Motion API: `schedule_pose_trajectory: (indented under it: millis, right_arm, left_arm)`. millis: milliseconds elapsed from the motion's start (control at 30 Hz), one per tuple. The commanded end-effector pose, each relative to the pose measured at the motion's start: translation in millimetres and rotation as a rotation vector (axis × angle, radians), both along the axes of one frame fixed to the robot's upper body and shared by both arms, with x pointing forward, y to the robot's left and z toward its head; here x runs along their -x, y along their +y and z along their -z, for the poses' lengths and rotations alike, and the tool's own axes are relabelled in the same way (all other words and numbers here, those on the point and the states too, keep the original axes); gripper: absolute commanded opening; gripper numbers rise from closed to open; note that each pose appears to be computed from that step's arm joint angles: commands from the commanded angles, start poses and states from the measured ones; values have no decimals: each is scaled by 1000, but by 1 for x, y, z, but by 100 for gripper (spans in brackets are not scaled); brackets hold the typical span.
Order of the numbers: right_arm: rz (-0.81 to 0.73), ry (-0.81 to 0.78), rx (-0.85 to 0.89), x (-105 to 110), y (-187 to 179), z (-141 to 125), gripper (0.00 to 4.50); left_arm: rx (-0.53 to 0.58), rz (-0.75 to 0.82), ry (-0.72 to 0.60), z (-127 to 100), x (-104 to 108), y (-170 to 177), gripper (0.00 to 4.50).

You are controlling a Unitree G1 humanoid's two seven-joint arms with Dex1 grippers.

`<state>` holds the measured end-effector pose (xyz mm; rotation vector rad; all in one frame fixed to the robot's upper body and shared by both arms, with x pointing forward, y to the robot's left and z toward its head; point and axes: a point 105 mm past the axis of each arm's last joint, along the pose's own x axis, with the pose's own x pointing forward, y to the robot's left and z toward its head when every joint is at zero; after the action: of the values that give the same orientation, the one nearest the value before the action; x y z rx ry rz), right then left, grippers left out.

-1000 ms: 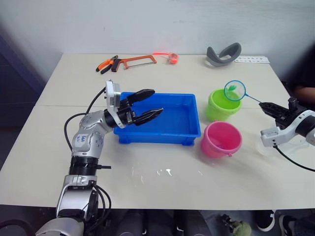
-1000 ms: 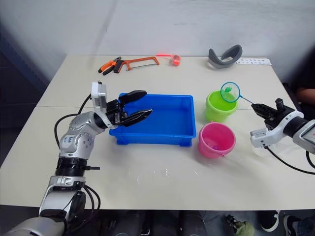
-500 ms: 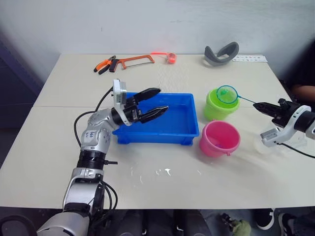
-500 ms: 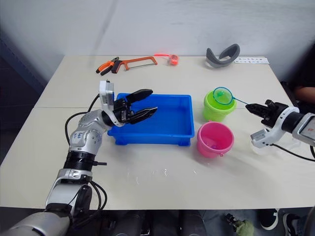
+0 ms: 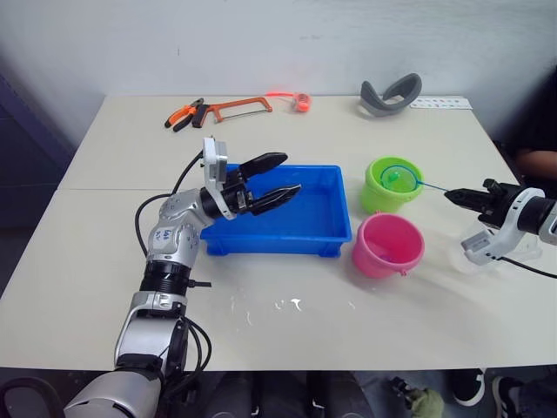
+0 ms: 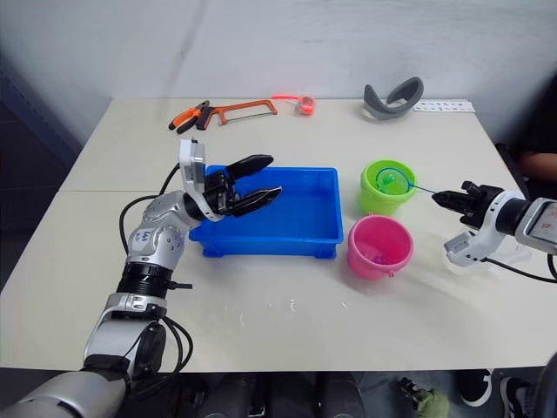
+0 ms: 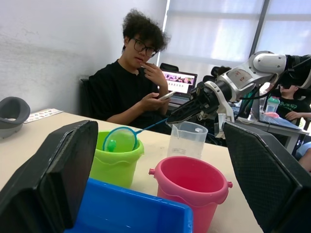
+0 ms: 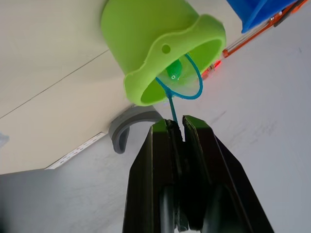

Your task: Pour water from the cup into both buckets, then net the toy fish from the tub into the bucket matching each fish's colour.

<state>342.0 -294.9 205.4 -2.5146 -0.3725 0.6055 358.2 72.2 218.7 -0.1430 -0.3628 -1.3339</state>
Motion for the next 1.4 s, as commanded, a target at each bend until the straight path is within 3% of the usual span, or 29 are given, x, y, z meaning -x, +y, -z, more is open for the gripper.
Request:
schedule_pose_trajectory:
  millis: [33,200,333,533,667,867,967,1033,1100,1167,1233,1267,1400]
  right_arm:
    - [24,-117,-32,1,-8,-34,0]
    - [27,-200,-64,1,-7,-51,0]
    - [42,-84,-48,3,-8,-20,0]
    - [11,-231,-90,5,0,-62,0]
    - [22,-135,-80,2,2,-27,0]
    - [14,-233,-98,2,4,-55,0]
    - [4,-147,-49,2,4,-28,0]
    - [8,-195,-73,0,4,-38,0]
    - [-29,-292,-109,0,10,-66,0]
    - [-33,-305,-113,0,11,-70,0]
    - [-10,-184,-86,1,5,-35,0]
    - [-15,-168,-93,3,5,-30,0]
    - [-74,-328,-167,10,11,-74,0]
  left_arm:
    - [14,0,-34,-7,3,0,444]
    - [15,-9,-33,-6,2,2,444]
    - [15,-7,-28,-4,2,0,444]
    - [28,-17,-39,-8,1,1,444]
    - [26,-16,-29,-4,1,0,444]
    - [35,-22,-39,-8,0,0,444]
    - [32,-20,-32,-5,0,0,444]
    - [31,-18,-32,-5,0,-1,444]
    - [38,-26,-38,-8,-1,0,444]
    - [46,-36,-38,-9,-2,1,444]
    - [43,-38,-29,-5,-2,2,444]
    - [40,-37,-26,-3,-1,1,444]
    - [49,-46,-31,-5,-2,2,444]
